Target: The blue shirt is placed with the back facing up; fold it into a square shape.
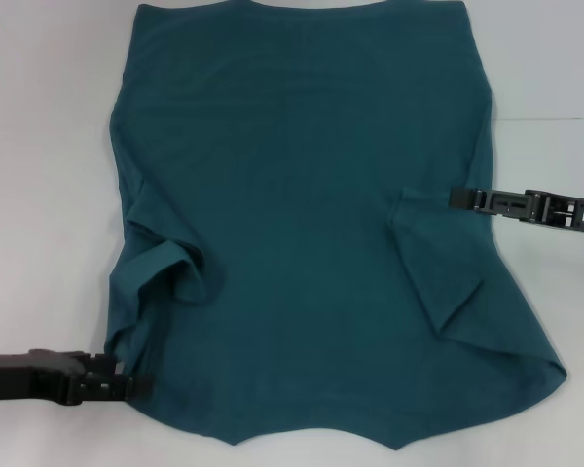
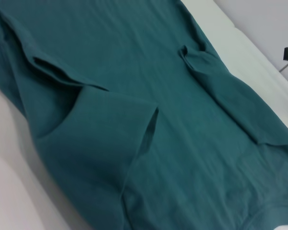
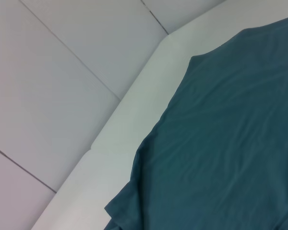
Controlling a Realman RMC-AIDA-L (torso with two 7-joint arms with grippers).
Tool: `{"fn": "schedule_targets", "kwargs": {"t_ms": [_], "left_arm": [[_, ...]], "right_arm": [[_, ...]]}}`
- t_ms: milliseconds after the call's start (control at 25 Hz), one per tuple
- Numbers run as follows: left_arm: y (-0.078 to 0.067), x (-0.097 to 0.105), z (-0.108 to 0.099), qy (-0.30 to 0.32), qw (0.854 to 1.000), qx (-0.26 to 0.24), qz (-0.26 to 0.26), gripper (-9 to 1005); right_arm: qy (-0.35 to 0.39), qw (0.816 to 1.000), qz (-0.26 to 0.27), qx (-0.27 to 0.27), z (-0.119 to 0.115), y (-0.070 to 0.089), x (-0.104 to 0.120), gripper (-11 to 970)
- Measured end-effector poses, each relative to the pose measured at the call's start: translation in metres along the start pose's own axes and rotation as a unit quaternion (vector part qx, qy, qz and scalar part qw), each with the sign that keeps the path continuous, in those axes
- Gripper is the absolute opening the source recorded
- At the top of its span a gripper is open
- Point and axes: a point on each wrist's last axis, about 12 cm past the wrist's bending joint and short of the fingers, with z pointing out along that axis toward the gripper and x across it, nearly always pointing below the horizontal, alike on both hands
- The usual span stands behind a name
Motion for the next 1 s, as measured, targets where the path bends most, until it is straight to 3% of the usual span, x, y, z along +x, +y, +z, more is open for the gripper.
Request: {"fn": "schedule_targets", "kwargs": {"t_ms": [1000], "left_arm": [[0.0063,-0.0084,0.0010,0.014,0.999,-0.031,-0.001,933]], "right_arm": [[-0.012,1.000,0.010,-0.009,-0.0068,0.0001,-0.0026,901]]}}
